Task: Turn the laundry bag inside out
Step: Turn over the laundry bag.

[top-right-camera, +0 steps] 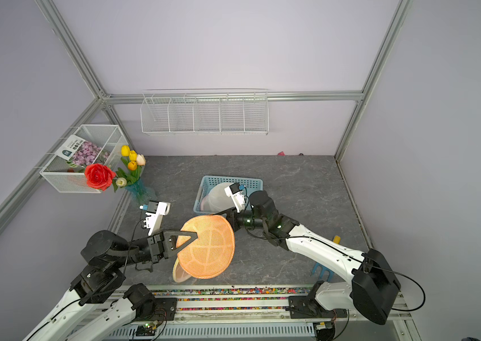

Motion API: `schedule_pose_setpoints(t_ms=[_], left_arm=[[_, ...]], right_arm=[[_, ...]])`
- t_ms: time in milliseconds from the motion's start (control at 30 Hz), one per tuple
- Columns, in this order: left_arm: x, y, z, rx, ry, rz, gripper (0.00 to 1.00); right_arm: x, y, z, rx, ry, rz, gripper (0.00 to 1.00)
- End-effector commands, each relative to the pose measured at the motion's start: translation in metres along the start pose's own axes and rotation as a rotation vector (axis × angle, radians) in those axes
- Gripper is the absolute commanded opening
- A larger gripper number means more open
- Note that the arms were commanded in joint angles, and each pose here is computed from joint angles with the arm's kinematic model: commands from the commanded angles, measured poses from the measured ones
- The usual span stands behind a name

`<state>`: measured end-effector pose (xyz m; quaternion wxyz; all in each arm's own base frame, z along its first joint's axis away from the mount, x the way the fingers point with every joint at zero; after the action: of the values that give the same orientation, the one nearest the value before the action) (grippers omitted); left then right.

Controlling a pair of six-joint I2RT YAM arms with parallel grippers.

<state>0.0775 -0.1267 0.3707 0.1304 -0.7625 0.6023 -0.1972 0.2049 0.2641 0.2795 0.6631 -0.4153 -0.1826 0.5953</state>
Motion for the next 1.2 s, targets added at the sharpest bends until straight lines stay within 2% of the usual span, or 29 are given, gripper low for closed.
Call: schedule_pose_setpoints(t_ms=[0, 133, 167, 233, 300, 400, 500, 700, 800, 967, 1167], left_arm=[[-0.023, -0.012, -0.054, 0.115, 0.128, -0.200, 0.00], [-0.029, -0.023, -0.051, 0.024, -0.065, -0.327, 0.00], [-0.029, -0.026, -0.051, -0.002, -0.091, -0.349, 0.00], [-0.030, -0.031, -0.048, -0.060, -0.160, -0.405, 0.00], [-0.030, -0.036, -0.048, -0.064, -0.186, -0.446, 0.00], [-0.030, -0.042, -0.047, -0.074, -0.236, -0.501, 0.00], [-0.027, -0.047, -0.044, -0.073, -0.258, -0.547, 0.00], [-0.019, -0.056, -0.032, -0.129, -0.327, -0.602, 0.00], [-0.013, -0.058, -0.026, -0.152, -0.348, -0.598, 0.00], [-0.014, -0.057, -0.017, -0.184, -0.369, -0.628, 0.00], [-0.017, -0.056, -0.013, -0.203, -0.377, -0.653, 0.00]], right_arm=[[-0.005, 0.006, -0.018, 0.057, 0.126, -0.084, 0.00], [-0.040, -0.002, -0.003, -0.015, 0.237, -0.169, 0.39], [-0.050, -0.005, 0.002, -0.043, 0.264, -0.180, 0.46], [-0.068, -0.008, 0.009, -0.095, 0.333, -0.195, 0.53], [-0.088, -0.011, 0.018, -0.146, 0.388, -0.232, 0.57], [-0.112, -0.015, 0.036, -0.247, 0.371, -0.308, 0.60], [-0.113, -0.024, 0.060, -0.339, 0.276, -0.282, 0.61], [-0.062, -0.029, 0.128, -0.729, 0.288, -0.145, 0.61], [-0.034, -0.032, 0.147, -0.842, 0.302, -0.130, 0.62], [-0.005, -0.026, 0.168, -0.960, 0.302, -0.134, 0.64], [0.019, -0.016, 0.180, -1.033, 0.376, -0.177, 0.66]])
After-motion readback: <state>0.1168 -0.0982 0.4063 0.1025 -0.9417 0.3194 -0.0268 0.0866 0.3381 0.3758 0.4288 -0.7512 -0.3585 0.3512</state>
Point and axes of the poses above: each gripper's point midway between its finger pads, its own x axis out along the fingers, its own z axis along the line the jaws close on, y = z × x, the point moved 10 cm from there along -x, back along the fingers, and after that the axes turned 9 degrees about -x, right-handed, at the moved point
